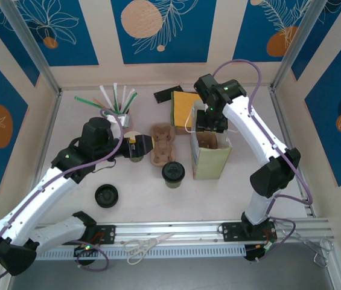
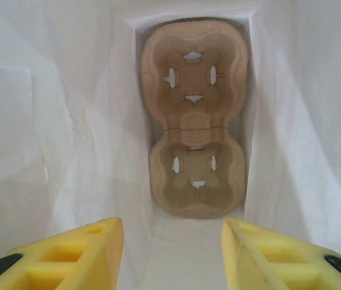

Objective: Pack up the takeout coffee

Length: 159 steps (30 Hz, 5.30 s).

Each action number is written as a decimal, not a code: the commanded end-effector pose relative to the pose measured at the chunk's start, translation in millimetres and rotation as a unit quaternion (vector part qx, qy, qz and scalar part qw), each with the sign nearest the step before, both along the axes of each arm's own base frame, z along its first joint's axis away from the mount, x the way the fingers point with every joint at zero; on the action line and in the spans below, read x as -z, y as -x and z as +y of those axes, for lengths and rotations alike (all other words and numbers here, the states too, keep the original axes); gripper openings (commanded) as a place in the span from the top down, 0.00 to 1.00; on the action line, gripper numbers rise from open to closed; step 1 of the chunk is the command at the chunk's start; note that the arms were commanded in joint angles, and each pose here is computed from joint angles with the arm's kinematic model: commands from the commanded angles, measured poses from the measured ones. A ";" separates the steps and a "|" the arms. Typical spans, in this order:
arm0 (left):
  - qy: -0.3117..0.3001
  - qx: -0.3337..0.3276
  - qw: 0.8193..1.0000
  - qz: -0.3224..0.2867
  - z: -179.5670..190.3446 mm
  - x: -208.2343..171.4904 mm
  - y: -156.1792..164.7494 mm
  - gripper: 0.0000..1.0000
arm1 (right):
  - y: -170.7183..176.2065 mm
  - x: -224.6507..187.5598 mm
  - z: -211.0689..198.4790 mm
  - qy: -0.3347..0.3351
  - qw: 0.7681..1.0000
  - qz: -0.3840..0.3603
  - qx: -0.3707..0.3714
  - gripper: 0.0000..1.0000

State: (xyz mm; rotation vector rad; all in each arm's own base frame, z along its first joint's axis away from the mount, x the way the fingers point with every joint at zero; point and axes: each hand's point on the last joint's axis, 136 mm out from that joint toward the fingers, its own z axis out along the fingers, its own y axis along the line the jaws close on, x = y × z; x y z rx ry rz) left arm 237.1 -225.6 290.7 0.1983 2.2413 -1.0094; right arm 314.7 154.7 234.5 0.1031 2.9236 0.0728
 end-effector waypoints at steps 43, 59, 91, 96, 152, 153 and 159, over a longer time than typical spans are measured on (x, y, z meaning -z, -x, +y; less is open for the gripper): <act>-0.032 -0.008 0.997 -0.069 -7.3 -33.8 -13.4 0.00 | 22.3 -42.3 -5.4 -0.039 0.998 -0.025 -0.036 0.54; -0.030 0.023 0.997 -0.060 -22.8 -37.0 -17.0 0.00 | 18.2 -47.9 -12.3 -0.028 0.999 -0.040 -0.002 0.54; -0.021 0.019 0.998 -0.053 -29.2 -40.2 -23.8 0.00 | 13.6 -63.6 -17.3 -0.037 0.997 -0.064 -0.008 0.54; -0.031 0.009 0.998 -0.061 -24.6 -42.9 -26.1 0.00 | 16.4 -76.9 -14.9 -0.048 0.996 -0.079 -0.011 0.54; -0.131 -0.098 0.985 0.053 104.1 49.4 84.1 0.00 | 121.9 30.9 161.9 -0.059 0.982 0.115 -0.140 0.38; -0.127 -0.097 0.986 0.054 103.6 49.9 85.1 0.00 | 122.5 34.5 159.2 -0.059 0.982 0.120 -0.132 0.38; -0.096 -0.060 0.992 0.058 88.0 49.1 90.7 0.00 | 121.4 46.1 142.5 -0.045 0.984 0.131 -0.108 0.38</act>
